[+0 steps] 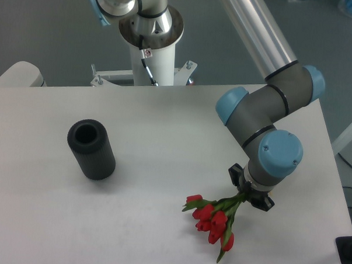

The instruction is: Insert the flowers into the vase

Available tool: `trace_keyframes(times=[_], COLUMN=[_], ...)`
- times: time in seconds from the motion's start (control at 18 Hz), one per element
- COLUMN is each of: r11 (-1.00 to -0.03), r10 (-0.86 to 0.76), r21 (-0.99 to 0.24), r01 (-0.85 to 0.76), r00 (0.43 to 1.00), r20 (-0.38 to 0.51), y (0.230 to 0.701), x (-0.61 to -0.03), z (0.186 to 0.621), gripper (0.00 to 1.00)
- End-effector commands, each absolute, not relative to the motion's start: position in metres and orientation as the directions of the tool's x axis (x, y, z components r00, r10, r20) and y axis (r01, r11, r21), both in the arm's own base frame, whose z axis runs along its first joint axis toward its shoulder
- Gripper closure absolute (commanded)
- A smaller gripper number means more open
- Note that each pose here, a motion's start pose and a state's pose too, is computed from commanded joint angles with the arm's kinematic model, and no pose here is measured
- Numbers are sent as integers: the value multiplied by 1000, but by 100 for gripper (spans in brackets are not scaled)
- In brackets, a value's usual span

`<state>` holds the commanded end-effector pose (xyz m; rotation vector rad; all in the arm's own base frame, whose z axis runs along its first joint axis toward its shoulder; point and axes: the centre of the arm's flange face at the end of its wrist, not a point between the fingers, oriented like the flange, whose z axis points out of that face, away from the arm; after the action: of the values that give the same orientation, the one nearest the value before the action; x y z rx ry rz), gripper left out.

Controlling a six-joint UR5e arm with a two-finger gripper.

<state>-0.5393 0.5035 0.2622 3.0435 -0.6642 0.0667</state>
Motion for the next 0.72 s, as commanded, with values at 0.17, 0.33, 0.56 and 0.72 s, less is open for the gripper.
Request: trace_keyframes(times=[0.17, 0.33, 0.56, 0.72], r11=[-909, -909, -914, -915], r10=[-416, -414, -403, -403], r21=[16, 16, 15, 5], r01=[-417, -416, -404, -404], r00=[908, 909, 914, 913], r20=[49, 49, 46, 61], y=[503, 504, 504, 501], x=[-539, -539, -538, -532], z=[262, 263, 265, 262], gripper=[93, 93, 93, 94])
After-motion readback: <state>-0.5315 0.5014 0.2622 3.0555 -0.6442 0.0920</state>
